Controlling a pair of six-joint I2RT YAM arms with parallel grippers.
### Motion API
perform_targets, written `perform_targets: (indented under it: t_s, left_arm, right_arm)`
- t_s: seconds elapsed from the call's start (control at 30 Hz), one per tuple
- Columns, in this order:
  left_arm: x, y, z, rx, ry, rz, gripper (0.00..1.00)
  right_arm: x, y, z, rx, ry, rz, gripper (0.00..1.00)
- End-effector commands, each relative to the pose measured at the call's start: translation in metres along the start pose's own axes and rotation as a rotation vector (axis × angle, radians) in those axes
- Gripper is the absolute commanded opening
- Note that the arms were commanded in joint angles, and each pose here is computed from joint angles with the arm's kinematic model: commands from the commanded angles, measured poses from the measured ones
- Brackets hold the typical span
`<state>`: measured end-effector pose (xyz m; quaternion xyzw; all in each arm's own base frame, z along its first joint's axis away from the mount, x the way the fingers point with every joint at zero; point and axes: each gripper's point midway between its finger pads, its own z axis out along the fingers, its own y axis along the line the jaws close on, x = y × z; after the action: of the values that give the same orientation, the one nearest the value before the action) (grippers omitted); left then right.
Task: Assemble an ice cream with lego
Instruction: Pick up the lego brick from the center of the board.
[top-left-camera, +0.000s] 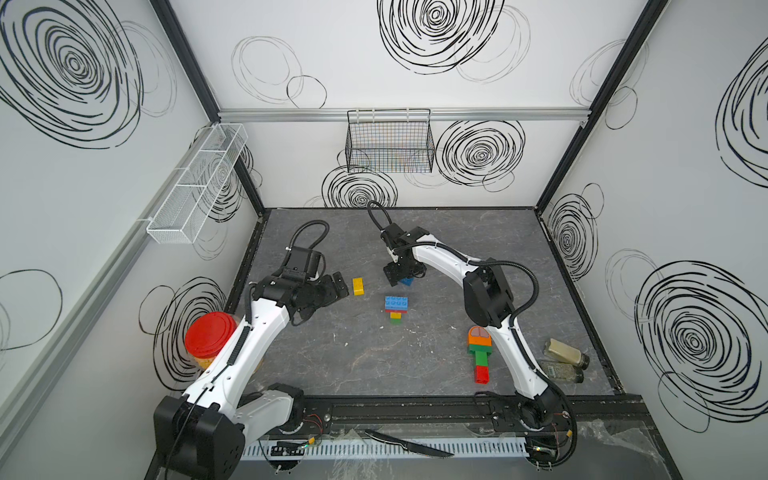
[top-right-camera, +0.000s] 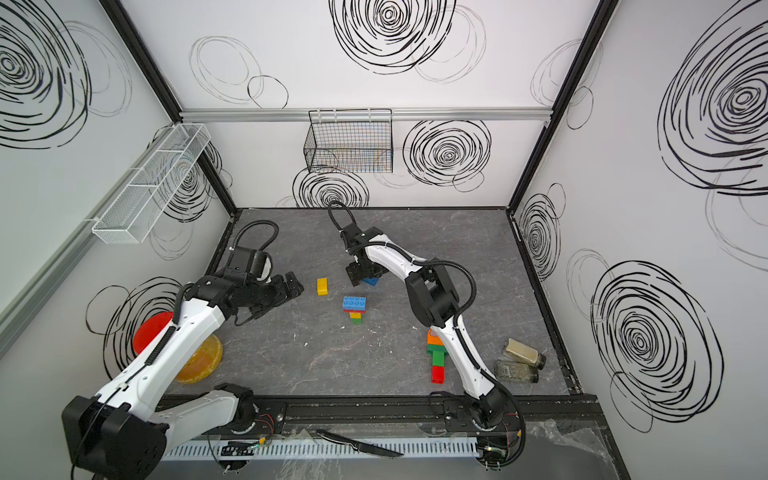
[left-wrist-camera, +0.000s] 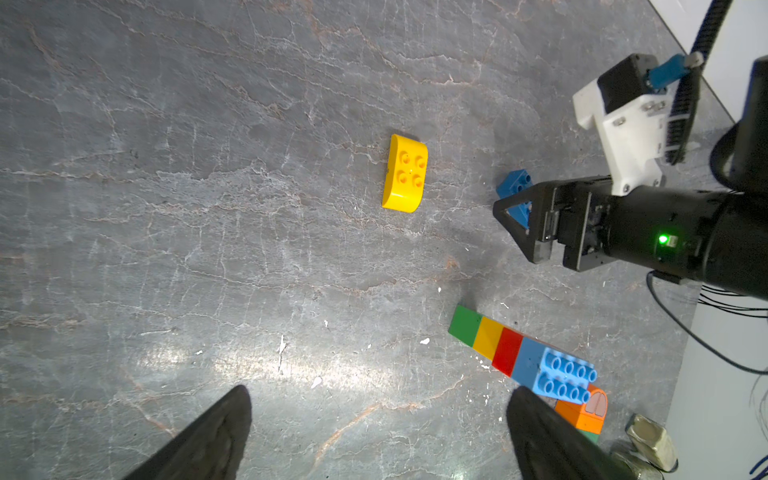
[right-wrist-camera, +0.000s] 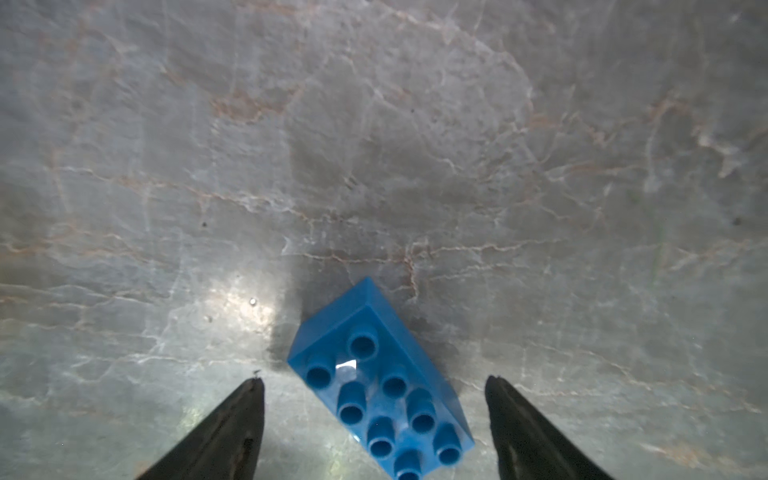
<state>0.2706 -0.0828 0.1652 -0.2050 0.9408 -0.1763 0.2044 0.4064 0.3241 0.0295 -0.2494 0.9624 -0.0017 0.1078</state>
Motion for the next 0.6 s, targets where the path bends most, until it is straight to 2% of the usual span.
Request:
perform_targets:
  t_s: [0.0,0.2,0.57]
  left_arm:
    - [-0.002,0.002,-0.002,0.009,-0.019,0.001,0.99]
    - [0.0,0.004,-0.002,0.007,-0.015,-0.011,0.99]
    - [0.001,0.004,0.0,0.005,-0.012,-0.016,0.99]
  right_arm:
    - [0.012,-0.027,-0.001,0.055,0.04,0.077,0.83]
    - [0.018,-0.055,-0.01,0.052,0.034,0.202,0.79]
    - [0.004,-0.039,-0.01,-0.003,0.004,0.138,0.78]
